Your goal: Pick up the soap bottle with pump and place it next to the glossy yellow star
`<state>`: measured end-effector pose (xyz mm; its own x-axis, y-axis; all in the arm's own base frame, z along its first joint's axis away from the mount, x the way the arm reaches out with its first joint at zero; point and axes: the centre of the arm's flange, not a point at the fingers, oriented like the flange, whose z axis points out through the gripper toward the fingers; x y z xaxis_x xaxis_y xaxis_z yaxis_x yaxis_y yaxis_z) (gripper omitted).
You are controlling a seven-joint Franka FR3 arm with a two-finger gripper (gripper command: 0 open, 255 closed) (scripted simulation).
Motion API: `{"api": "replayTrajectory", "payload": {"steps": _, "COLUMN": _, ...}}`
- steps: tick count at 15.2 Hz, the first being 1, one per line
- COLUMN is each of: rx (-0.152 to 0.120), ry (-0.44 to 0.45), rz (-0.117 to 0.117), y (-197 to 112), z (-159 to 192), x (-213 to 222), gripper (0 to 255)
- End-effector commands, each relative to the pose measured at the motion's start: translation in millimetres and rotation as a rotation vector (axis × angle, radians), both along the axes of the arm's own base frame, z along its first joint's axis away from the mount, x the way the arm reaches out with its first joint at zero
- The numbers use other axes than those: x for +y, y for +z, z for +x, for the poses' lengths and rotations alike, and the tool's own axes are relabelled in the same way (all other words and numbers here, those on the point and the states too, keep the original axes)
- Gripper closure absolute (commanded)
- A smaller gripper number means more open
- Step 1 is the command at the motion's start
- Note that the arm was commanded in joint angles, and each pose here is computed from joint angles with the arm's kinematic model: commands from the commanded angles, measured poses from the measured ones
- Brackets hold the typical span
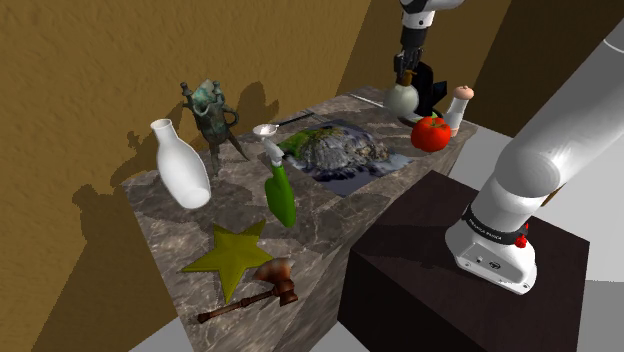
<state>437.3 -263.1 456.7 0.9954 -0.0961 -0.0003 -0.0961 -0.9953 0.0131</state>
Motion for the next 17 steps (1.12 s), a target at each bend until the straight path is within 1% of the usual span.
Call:
{"api": "replayTrajectory", "payload": {"steps": 1, "rx": 0.0, "ry": 0.0, "rz": 0.0, "y": 11, "z": 0, "x": 0, "gripper": 255}}
{"api": "replayTrajectory", "payload": {"steps": 17, "rx": 0.0, "ry": 0.0, "rz": 0.0, "y": 96, "z": 0, "x": 0, "gripper": 255}}
